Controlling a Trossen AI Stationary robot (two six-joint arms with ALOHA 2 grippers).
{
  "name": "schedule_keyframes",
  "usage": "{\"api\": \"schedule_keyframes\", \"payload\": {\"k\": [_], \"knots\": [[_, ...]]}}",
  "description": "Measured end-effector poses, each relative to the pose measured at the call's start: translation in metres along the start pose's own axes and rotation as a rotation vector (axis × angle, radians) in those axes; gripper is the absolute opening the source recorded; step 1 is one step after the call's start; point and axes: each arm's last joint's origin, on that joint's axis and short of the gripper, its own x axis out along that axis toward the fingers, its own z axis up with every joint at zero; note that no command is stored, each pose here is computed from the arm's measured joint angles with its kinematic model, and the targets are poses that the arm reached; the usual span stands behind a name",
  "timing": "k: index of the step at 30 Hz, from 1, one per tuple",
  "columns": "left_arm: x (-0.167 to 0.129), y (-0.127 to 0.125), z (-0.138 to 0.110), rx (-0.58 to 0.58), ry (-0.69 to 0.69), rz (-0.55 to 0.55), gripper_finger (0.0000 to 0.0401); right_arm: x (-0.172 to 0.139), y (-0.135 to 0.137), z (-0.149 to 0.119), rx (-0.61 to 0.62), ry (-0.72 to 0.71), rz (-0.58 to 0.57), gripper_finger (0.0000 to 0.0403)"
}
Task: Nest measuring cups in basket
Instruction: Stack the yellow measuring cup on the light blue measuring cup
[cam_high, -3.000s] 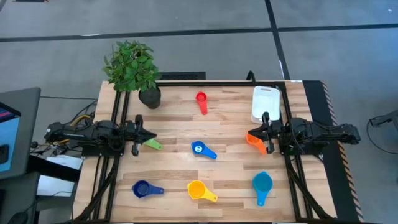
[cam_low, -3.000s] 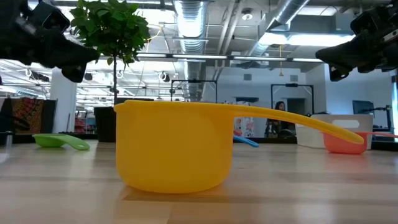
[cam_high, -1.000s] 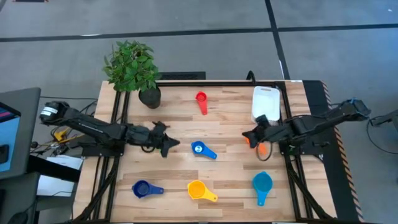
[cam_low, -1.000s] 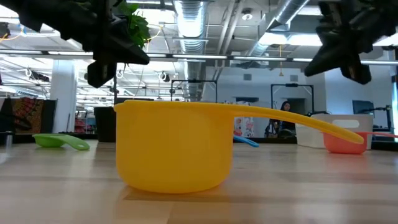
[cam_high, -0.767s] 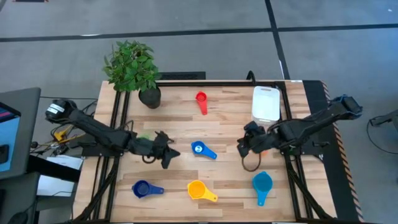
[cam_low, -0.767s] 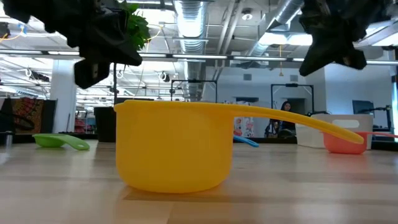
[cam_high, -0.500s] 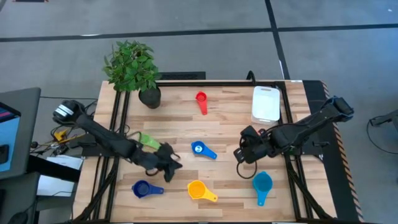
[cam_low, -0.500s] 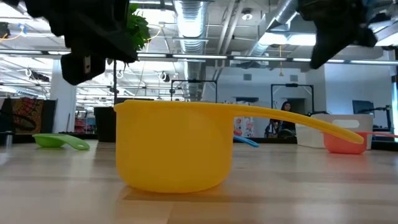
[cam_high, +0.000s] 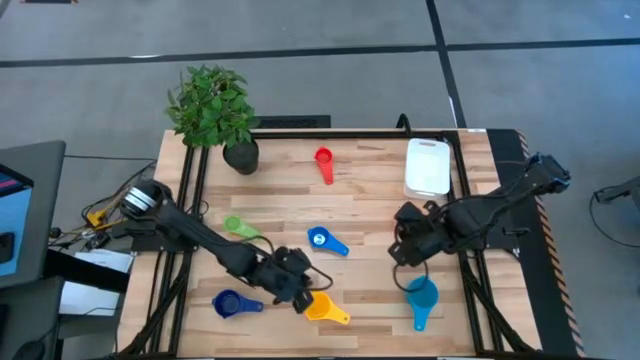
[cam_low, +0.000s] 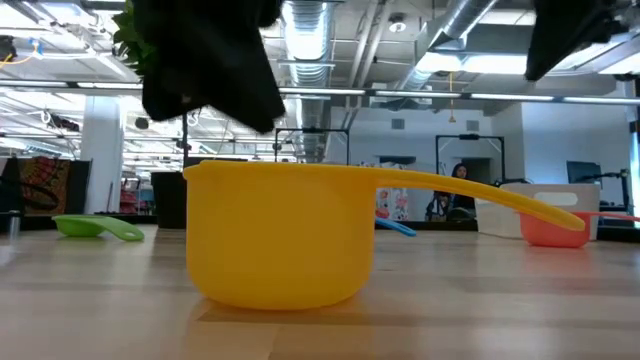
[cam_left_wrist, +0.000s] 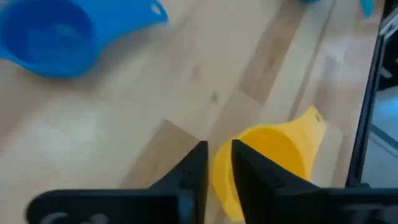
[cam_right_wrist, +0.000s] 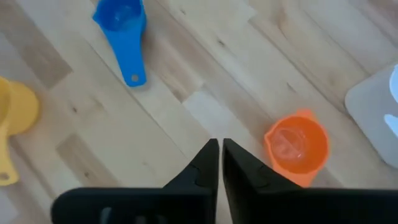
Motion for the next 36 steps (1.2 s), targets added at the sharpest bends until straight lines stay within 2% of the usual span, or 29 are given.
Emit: {"api": "schedule_keyframes", "payload": {"k": [6, 11, 17, 22, 26, 31, 36], "knots": [[0.01, 0.0, -0.007, -0.272, 0.124, 0.049, 0.0117, -0.024, -0.011, -0.011, 0.029, -0.075, 0.041, 0.0108], [-0.003, -0.011, -0.007, -0.511, 0.183, 0.118, 0.0118, -0.031, -0.018, -0.015, 0.073, -0.08, 0.043, 0.0154], [-0.024, -0.035, -0.015, -0.636, 0.273, 0.15, 0.0097, -0.032, -0.018, -0.016, 0.065, -0.081, 0.042, 0.0189], [-0.034, -0.044, -0.03, -0.748, 0.135, 0.165, 0.0093, -0.032, -0.019, -0.016, 0.059, -0.114, 0.028, 0.02], [-0.022, -0.043, -0.039, -0.815, 0.054, 0.192, 0.0103, -0.033, -0.019, -0.017, 0.05, -0.13, 0.025, 0.02], [0.0, -0.04, -0.05, -0.874, 0.088, 0.226, 0.0129, -0.035, -0.019, -0.022, 0.015, -0.126, 0.025, 0.0197], [0.005, -0.047, -0.048, -0.912, 0.068, 0.144, 0.0151, -0.039, -0.021, -0.031, 0.001, -0.111, 0.019, 0.02]]}}
